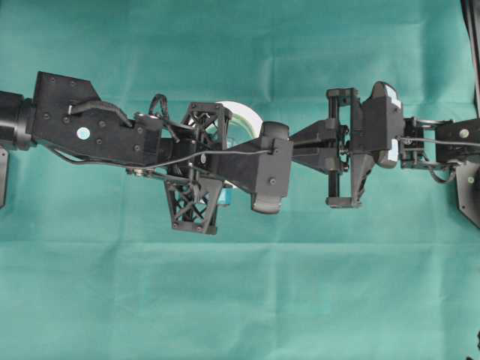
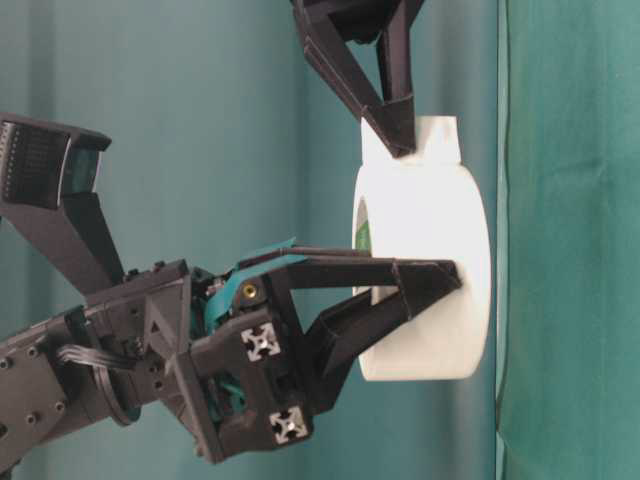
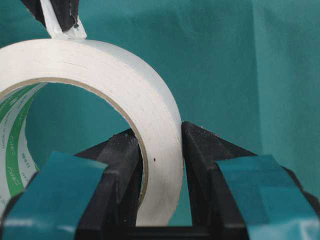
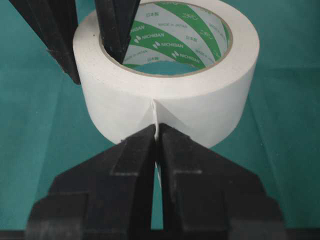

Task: Peel off the duct tape with your right arm.
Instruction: 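Pinch the loose tape end with the right gripper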

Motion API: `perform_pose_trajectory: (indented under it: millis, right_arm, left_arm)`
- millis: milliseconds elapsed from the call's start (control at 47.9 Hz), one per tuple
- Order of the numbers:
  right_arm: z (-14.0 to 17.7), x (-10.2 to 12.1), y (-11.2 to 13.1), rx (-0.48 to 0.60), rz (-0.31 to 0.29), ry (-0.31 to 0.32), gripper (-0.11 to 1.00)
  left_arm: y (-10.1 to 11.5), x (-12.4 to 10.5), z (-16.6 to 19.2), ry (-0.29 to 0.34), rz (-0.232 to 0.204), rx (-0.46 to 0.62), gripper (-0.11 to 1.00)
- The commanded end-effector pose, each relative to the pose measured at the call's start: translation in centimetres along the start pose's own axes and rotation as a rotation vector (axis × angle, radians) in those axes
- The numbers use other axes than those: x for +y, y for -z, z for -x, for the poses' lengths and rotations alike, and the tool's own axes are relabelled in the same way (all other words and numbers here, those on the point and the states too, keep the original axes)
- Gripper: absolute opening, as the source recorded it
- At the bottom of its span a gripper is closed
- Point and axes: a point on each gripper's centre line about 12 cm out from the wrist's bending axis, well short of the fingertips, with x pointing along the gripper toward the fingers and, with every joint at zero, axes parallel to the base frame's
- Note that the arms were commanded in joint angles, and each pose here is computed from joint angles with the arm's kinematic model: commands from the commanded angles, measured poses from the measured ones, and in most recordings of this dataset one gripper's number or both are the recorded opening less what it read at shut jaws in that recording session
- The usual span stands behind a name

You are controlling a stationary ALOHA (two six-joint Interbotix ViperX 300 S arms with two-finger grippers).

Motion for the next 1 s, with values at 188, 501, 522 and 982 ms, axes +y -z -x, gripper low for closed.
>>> perform_pose_trajectory:
  millis: [188, 501, 522, 982]
  right_arm:
    - [-0.1, 0.0, -0.8, -0.031, -0.008, 0.002, -0.10]
    - [0.0, -0.4, -0.7, -0.031, -0.056, 0.031, -0.10]
    - [0.0, -0.4, -0.7, -0.032, -0.056, 0.031, -0.10]
    - [0.1, -0.8, -0.6, -0.028, -0.052, 0.044, -0.10]
  left_arm:
    - [-1.3, 0.1, 2.7, -0.007, -0.004, -0.077, 0.21]
    - [-1.5, -0.7, 2.9, 0.003, -0.022, -0.082, 0.21]
    - [-1.5, -1.0, 2.8, 0.005, -0.026, -0.081, 0.21]
    - [-1.6, -5.0, 3.3, 0.051, -0.152, -0.091, 0.21]
